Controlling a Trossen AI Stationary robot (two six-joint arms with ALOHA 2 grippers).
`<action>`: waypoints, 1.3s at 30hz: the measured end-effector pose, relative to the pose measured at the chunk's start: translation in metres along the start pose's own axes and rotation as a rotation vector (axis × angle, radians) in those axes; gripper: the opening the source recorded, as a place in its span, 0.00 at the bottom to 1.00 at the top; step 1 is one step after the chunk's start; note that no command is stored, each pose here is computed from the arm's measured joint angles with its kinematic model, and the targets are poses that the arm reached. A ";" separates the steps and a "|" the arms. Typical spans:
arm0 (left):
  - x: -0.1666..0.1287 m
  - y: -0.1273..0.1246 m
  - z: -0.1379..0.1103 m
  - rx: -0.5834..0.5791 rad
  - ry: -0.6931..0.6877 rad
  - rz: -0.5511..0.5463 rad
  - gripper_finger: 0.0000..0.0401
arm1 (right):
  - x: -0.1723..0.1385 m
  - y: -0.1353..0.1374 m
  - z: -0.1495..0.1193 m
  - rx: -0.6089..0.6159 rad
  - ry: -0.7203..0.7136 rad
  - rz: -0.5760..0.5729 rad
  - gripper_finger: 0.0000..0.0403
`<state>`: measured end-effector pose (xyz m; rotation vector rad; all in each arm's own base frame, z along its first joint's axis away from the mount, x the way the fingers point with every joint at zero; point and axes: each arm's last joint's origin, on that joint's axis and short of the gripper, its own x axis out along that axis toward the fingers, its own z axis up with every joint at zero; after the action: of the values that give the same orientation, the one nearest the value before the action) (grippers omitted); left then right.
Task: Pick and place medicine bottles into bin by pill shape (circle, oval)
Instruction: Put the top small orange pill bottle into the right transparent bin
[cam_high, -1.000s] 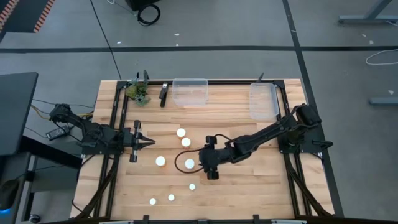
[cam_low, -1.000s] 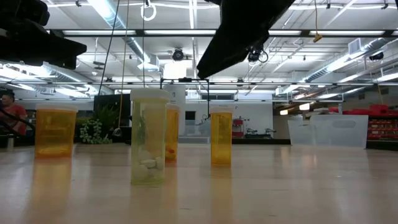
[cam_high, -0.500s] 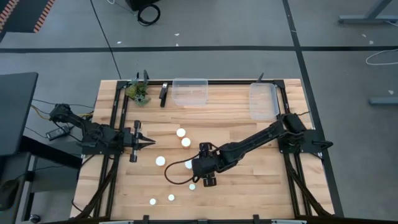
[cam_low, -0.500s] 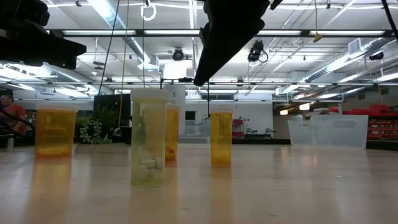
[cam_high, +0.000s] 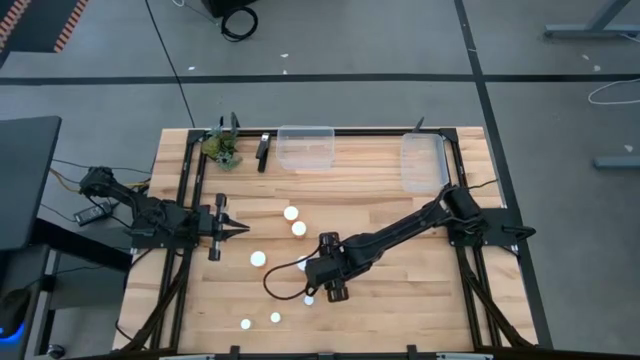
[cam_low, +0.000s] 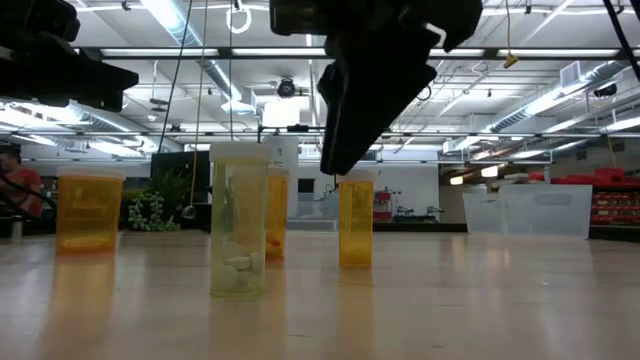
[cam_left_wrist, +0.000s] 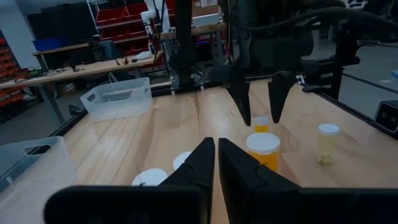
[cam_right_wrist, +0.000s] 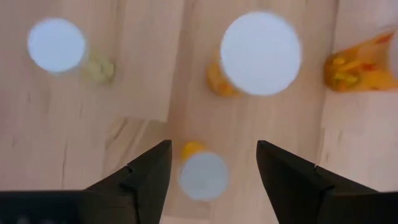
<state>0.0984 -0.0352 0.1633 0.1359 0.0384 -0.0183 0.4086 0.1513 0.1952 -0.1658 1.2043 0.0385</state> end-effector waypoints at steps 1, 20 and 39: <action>0.000 0.000 0.000 -0.002 -0.005 0.000 0.07 | 0.002 0.000 -0.001 -0.001 0.008 0.001 0.61; 0.000 0.000 0.000 0.000 -0.001 0.000 0.06 | 0.006 -0.001 -0.003 0.029 0.041 0.046 0.63; 0.000 0.000 0.000 0.000 -0.001 0.000 0.07 | 0.015 -0.003 -0.005 0.048 0.042 0.061 0.55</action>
<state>0.0984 -0.0352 0.1634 0.1356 0.0377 -0.0185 0.4092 0.1468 0.1796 -0.0879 1.2514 0.0594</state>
